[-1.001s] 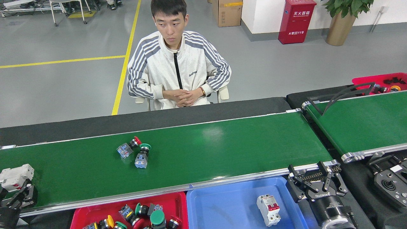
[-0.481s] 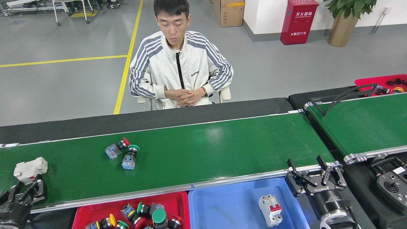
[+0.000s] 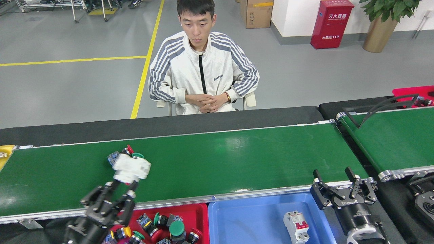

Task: Pick switch part from conveyor to tray
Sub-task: 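Carry the white breaker with the left gripper into the blue tray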

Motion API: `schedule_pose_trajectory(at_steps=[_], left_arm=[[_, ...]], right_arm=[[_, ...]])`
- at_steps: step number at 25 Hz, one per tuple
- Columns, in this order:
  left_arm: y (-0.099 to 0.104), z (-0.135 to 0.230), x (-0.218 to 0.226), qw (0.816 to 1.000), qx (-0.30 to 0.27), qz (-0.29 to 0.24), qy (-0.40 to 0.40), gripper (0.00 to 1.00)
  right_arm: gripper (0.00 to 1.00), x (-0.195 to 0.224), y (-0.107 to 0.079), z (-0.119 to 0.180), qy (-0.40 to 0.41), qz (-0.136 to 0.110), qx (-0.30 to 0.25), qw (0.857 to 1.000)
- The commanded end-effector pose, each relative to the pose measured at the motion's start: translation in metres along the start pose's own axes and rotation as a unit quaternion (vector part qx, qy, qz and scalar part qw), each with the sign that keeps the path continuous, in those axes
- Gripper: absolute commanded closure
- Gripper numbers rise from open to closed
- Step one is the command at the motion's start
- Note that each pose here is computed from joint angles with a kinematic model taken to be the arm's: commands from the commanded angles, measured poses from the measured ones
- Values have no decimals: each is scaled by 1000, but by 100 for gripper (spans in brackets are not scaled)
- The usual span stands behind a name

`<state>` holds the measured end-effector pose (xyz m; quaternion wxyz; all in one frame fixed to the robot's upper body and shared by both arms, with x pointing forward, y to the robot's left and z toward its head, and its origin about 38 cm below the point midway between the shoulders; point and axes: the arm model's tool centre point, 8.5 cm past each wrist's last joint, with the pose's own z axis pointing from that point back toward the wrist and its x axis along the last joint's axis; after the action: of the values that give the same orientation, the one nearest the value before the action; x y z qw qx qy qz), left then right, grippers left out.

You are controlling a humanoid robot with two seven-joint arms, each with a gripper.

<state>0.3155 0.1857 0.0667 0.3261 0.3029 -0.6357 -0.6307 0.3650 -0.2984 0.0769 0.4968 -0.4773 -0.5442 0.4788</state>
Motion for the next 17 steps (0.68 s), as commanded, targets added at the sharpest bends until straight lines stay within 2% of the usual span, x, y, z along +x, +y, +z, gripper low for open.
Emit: schedule_pose_trajectory(at_steps=[1,3,5,7,8,9,10,12,15,17], left_arm=[[6,-15,31,1000,8,-11,-24,93],[2,-21,67,999,3,-11,-49,90],[-6,-26,100,996,-12,-22,-80,81],[-13,-25,120,995,-24,-27,-96,62],[-16,-24,124,995,-28,-21,-96,45],[-14,-25,126,995,-24,-18,-93,33],[-13,-25,126,995,-21,-18,-91,25],[-7,-27,127,996,-10,-17,-82,1],[-7,-26,119,998,-10,-17,-59,0],[-5,-21,89,1000,-8,-22,6,0]], right_arm=[[0,-3,-12,-5,2,3,-16,1000],[0,-3,-11,-4,2,3,-14,1000],[0,-3,-7,-1,2,4,-10,1000],[0,-4,-4,2,3,4,-6,1000],[0,-4,-4,2,2,4,-6,1000],[0,-4,-3,3,2,5,-6,1000],[0,-4,-3,3,2,5,-6,1000],[0,-4,-3,3,2,4,-6,1000],[0,-2,1,7,1,4,0,1000],[0,-2,2,8,1,5,0,1000]])
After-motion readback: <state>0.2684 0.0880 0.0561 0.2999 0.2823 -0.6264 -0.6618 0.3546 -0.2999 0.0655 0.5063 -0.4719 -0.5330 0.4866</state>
